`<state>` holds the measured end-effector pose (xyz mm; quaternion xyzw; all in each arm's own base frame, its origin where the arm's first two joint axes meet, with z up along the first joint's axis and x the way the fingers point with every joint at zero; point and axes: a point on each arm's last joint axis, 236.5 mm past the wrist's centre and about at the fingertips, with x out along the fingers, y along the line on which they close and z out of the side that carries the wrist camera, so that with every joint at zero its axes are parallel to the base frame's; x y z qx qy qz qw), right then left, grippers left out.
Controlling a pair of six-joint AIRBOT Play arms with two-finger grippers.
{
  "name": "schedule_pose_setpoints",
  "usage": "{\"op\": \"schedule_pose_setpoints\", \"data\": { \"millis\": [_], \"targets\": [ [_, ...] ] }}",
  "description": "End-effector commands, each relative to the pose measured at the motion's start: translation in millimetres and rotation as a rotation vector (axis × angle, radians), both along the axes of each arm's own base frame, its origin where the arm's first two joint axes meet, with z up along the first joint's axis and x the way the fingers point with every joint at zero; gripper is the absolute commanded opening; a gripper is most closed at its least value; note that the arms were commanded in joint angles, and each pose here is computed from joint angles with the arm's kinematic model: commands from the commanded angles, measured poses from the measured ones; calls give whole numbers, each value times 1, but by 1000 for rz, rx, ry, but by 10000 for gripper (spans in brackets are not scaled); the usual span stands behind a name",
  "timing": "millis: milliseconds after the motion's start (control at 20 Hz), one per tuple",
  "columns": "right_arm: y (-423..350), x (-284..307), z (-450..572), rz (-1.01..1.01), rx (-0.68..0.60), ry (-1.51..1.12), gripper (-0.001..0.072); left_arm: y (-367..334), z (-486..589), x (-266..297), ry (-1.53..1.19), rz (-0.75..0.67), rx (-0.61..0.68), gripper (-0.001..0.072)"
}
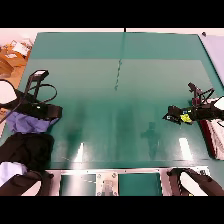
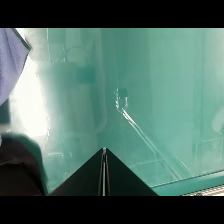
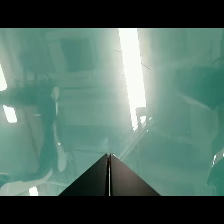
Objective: Fold the shirts.
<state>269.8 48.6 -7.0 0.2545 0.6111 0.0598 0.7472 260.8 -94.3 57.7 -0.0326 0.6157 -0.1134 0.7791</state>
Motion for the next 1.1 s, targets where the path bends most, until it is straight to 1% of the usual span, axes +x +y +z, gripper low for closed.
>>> {"op": "schedule_pose_setpoints", "data": {
  "millis": [0,150,200,250,300,350,400,450,500,600,700,850,1050],
  "targets": [
    [0,0,0,0,0,0,17,0,0,0,-3,0,0,20],
    [0,0,0,0,0,0,18,5,0,2,-10,1,20,21],
    [0,0,0,0,0,0,18,16,-2,5,-21,7,69,21],
    [0,0,0,0,0,0,18,36,-3,9,-37,33,150,23],
    [0,0,0,0,0,0,17,60,-2,14,-56,73,245,202],
    [0,0,0,0,0,0,18,87,1,20,-83,110,354,631],
    [0,0,0,0,0,0,17,116,5,27,-120,150,472,685],
    [0,0,0,0,0,0,18,135,5,31,-144,171,542,685],
    [0,0,0,0,0,0,18,146,-2,34,-151,190,552,685],
    [0,0,0,0,0,0,18,163,-28,33,-136,248,521,684],
    [0,0,0,0,1,-1,17,183,-59,27,-67,328,481,684],
    [0,0,0,0,0,0,18,195,-101,32,16,438,376,684],
    [0,1,0,-2,-1,-3,18,183,-151,41,104,446,304,681]
  ]
}}
